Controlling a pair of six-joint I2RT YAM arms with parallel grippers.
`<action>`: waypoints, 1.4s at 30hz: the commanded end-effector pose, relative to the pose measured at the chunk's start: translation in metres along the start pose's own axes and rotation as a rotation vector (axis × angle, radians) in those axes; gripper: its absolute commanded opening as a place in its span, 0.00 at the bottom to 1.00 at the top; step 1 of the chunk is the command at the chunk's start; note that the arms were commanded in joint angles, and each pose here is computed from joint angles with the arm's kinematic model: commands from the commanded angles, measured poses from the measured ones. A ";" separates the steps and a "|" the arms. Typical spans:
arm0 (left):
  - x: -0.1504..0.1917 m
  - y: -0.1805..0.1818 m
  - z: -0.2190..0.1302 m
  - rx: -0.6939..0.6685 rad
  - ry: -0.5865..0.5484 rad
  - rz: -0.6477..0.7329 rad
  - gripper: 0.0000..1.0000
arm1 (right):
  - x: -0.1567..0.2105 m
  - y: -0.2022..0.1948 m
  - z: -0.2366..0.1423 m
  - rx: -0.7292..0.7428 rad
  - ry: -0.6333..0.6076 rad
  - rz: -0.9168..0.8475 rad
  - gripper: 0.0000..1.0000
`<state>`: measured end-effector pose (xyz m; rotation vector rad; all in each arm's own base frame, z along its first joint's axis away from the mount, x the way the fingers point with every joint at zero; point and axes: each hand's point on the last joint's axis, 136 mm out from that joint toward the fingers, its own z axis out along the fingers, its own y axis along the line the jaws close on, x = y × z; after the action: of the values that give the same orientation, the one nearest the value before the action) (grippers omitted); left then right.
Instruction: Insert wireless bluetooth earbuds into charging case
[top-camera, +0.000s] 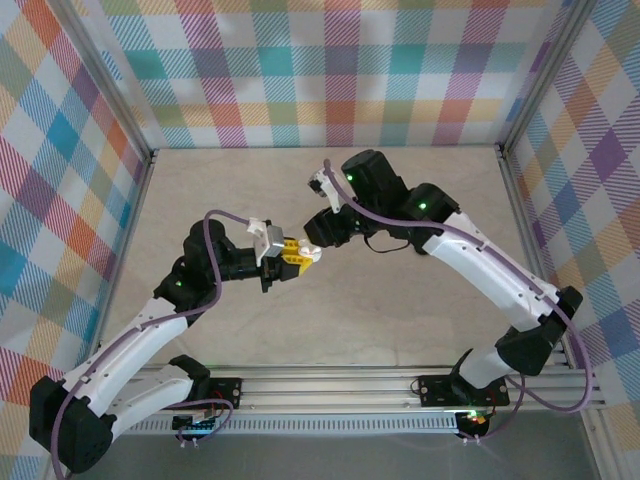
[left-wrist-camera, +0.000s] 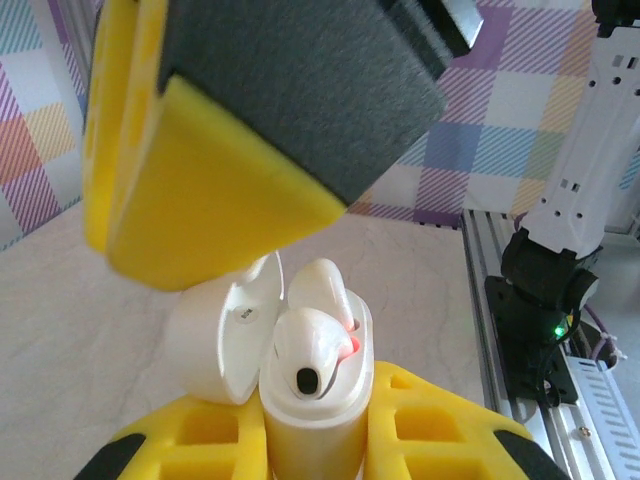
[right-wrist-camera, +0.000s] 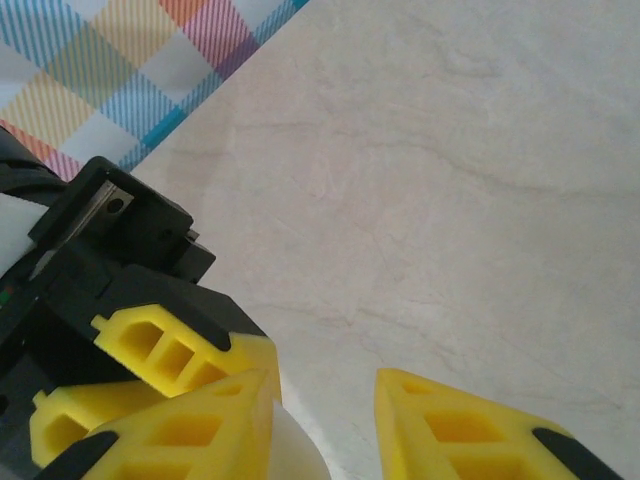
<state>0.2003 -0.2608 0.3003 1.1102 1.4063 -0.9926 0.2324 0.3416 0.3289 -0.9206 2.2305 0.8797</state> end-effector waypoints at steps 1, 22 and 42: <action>-0.015 -0.008 -0.004 0.013 -0.058 0.034 0.00 | 0.004 0.026 0.004 -0.160 0.015 0.057 0.30; -0.011 0.003 -0.010 -0.085 -0.077 0.009 0.00 | 0.016 0.060 -0.021 -0.490 -0.048 0.098 0.15; -0.041 0.004 0.002 0.028 -0.062 -0.279 0.00 | 0.005 0.015 -0.040 -0.513 -0.336 0.103 0.52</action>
<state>0.2116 -0.2637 0.3220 0.9083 1.5533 -1.1527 0.2152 0.3124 0.3419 -0.7254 1.9163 1.5143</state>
